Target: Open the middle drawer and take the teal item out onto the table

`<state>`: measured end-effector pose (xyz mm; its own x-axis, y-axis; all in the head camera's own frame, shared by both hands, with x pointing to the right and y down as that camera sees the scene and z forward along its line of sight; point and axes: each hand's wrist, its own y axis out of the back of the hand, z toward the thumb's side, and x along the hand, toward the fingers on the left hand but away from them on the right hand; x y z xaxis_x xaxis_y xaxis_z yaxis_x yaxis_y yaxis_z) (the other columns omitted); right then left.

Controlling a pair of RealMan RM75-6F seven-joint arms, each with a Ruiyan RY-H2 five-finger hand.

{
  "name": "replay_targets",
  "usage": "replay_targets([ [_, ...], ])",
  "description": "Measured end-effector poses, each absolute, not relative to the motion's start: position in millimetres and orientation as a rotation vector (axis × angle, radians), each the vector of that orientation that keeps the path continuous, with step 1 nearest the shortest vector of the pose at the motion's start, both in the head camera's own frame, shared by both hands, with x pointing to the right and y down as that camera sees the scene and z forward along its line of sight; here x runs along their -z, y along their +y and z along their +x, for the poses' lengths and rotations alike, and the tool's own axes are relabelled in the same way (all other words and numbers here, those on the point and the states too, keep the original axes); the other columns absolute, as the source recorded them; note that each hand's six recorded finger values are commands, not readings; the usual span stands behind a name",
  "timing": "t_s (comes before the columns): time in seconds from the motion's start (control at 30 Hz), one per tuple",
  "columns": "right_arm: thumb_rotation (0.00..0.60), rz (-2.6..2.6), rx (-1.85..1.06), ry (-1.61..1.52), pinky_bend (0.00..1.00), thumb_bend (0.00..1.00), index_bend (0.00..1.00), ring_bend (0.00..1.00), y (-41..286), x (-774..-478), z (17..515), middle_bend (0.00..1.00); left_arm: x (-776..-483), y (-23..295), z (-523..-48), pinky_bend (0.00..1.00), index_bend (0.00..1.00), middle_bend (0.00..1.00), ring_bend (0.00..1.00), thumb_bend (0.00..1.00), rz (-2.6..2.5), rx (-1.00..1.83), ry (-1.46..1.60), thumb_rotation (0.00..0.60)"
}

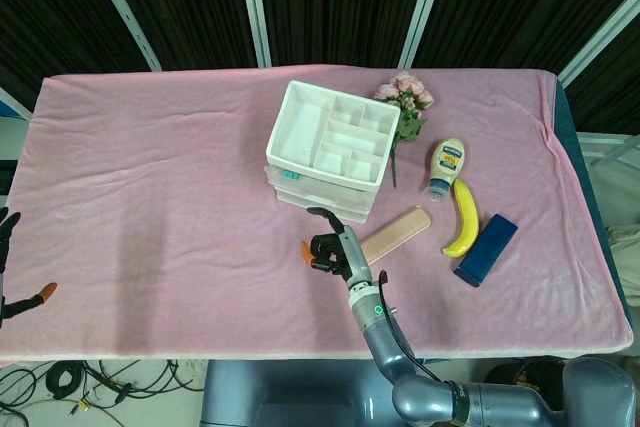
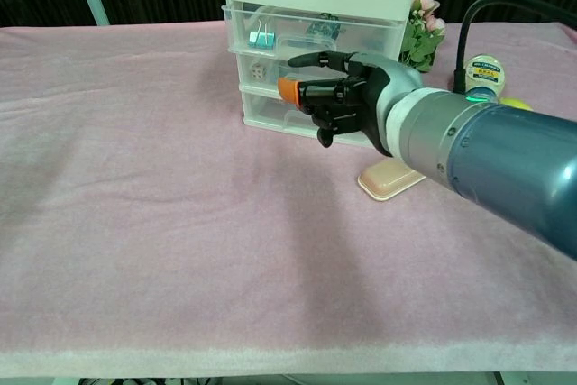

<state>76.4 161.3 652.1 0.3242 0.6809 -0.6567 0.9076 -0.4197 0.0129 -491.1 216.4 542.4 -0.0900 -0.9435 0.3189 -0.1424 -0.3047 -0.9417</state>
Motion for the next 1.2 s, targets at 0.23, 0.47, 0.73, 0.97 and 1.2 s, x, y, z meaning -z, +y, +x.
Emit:
replay_targets([
  [0.23,0.600,2.567,1.116,1.458,0.77,0.39,0.16,0.86,161.8,-638.0,88.8,0.82,-542.2,216.3,-490.5,0.00,0.00,0.00,0.00,0.01,-1.484,1.466,1.218,0.600],
  [0.47,0.600,2.795,1.451,1.504,0.77,0.39,0.14,0.86,150.8,-621.7,97.0,0.82,-543.1,216.7,-491.1,0.00,0.00,0.00,0.00,0.01,-1.485,1.473,1.216,0.600],
  [0.73,0.600,2.812,1.636,1.529,0.77,0.39,0.14,0.86,135.9,-611.0,99.6,0.82,-543.4,216.7,-491.1,0.00,0.00,0.00,0.00,0.01,-1.482,1.479,1.211,0.600],
  [0.97,0.600,2.775,1.724,1.501,0.77,0.39,0.14,0.86,128.8,-613.3,98.6,0.82,-543.8,217.1,-490.8,0.00,0.00,0.00,0.00,0.01,-1.485,1.481,1.206,0.600],
  [1.2,0.600,2.741,1.749,1.505,0.77,0.39,0.14,0.86,123.2,-616.0,96.9,0.82,-543.7,216.8,-491.0,0.00,0.00,0.00,0.00,0.01,-1.485,1.481,1.204,0.600],
])
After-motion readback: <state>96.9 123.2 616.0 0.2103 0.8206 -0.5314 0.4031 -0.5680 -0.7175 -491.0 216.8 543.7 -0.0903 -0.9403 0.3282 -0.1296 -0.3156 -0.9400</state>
